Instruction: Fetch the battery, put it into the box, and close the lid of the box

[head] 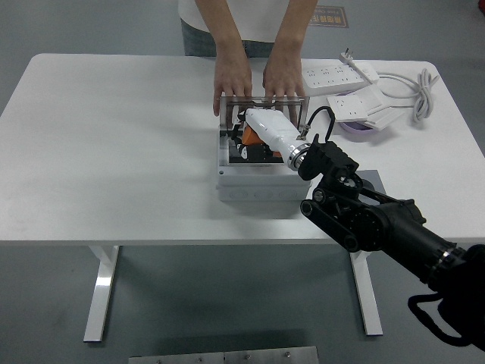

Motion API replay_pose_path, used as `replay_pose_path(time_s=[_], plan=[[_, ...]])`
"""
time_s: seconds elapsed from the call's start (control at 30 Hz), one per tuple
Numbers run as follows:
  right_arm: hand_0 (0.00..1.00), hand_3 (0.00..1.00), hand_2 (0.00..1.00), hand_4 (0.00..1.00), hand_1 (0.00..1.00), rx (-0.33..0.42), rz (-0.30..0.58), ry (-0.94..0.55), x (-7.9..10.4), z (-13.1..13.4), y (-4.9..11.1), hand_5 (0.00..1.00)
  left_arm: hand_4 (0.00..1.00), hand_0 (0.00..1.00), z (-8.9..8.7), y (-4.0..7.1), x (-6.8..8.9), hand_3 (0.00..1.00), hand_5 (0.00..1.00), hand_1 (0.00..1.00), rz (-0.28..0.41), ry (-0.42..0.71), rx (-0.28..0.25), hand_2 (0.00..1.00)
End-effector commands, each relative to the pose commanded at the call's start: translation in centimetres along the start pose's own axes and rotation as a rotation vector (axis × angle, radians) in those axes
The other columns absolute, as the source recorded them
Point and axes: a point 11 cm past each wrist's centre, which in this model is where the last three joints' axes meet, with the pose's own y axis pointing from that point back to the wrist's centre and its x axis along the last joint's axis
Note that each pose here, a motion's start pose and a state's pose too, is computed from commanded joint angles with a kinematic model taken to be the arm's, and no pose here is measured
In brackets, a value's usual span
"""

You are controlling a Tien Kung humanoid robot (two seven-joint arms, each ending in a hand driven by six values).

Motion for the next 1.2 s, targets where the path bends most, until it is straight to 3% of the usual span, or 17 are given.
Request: replay_pose_path(time_s=[0.17,0.2,0.37,0.4,1.2], plan=[[0.180,0.406,0.301,0.439,0.246,-0.003,0.002,-0.010,0.07,0.16,0.01,0.029,0.500,0.632,0.07,0.02,-0.01,0.541,0.002,0.698,0.000,-0.001,-0.001,0.573],[0.281,0.455,0.398,0.586,0.327,-0.004,0.003,-0.012,0.10,0.18,0.01,0.142,0.500,0.632,0.08,0.03,-0.01,0.541,0.002,0.698,0.000,-0.001,-0.002,0.573],[0.281,0.455,0.398,0.586,0.327,-0.003,0.011,-0.020,0.25,0.24,0.01,0.142,0.500,0.632,0.12,0.04,-0.01,0.541,0.002,0.698,0.000,-0.001,-0.002,0.573],[0.343,0.478,0.455,0.593,0.377,-0.003,0.011,-0.021,0.25,0.25,0.02,0.210,0.500,0.632,0.11,0.04,-0.02,0.541,0.002,0.698,0.000,-0.001,-0.002,0.573],[0.378,0.466,0.455,0.691,0.387,0.010,-0.009,-0.044,-0.16,0.23,0.15,0.271,0.500,0.632,0.05,0.02,-0.05,0.541,0.002,0.698,0.001,0.000,-0.002,0.573]])
